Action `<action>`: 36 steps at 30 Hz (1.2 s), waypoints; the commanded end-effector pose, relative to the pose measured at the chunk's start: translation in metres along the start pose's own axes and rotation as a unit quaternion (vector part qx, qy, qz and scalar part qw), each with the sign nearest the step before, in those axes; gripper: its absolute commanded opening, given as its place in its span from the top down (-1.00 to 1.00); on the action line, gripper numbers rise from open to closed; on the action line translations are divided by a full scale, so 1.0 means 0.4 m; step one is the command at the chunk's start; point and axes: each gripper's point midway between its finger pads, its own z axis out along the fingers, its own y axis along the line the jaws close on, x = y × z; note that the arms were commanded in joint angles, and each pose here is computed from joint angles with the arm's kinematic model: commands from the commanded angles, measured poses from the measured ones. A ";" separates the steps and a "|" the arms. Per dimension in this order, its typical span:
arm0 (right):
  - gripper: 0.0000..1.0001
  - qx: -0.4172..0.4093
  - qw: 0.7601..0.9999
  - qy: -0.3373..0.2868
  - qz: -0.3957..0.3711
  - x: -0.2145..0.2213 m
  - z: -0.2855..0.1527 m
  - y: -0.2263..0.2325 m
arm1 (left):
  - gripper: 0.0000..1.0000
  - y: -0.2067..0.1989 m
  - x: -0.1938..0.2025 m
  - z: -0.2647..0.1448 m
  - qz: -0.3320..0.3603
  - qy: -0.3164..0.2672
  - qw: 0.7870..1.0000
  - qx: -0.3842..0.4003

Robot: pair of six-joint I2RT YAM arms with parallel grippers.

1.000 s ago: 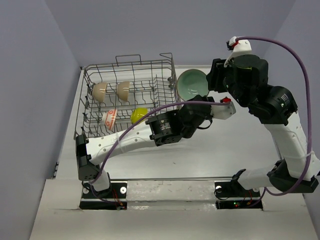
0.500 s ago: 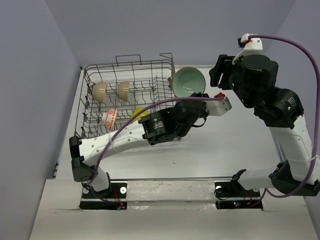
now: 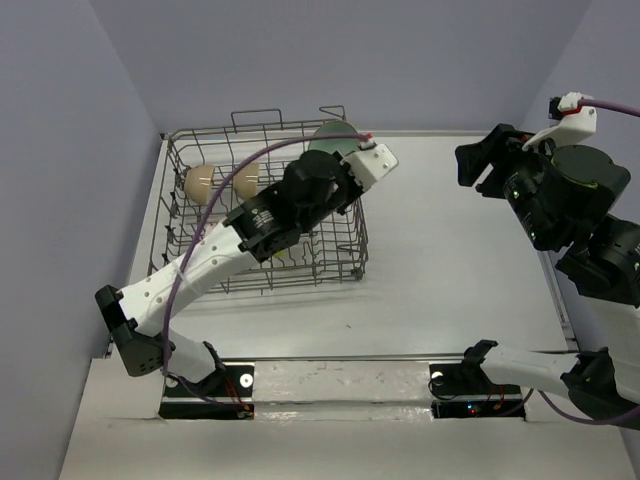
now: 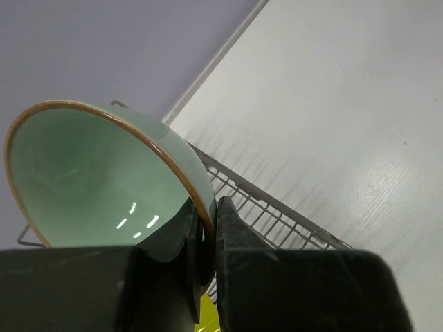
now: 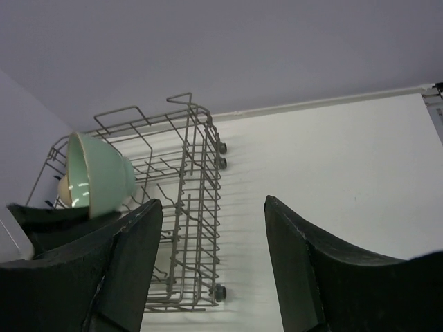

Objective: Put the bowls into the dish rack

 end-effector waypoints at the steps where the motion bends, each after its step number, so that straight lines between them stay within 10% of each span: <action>1: -0.33 0.011 1.000 -0.005 0.022 0.020 0.012 -0.009 | 1.00 0.102 -0.107 -0.072 -0.119 -0.130 0.984 0.029; 22: -0.30 -0.004 0.995 0.098 0.002 0.288 0.022 -0.035 | 1.00 0.252 0.058 0.059 -0.444 -0.264 0.839 0.168; 36: -0.28 -0.003 0.992 0.122 -0.006 0.324 -0.022 -0.072 | 1.00 0.281 0.154 0.214 -0.508 -0.271 0.804 0.151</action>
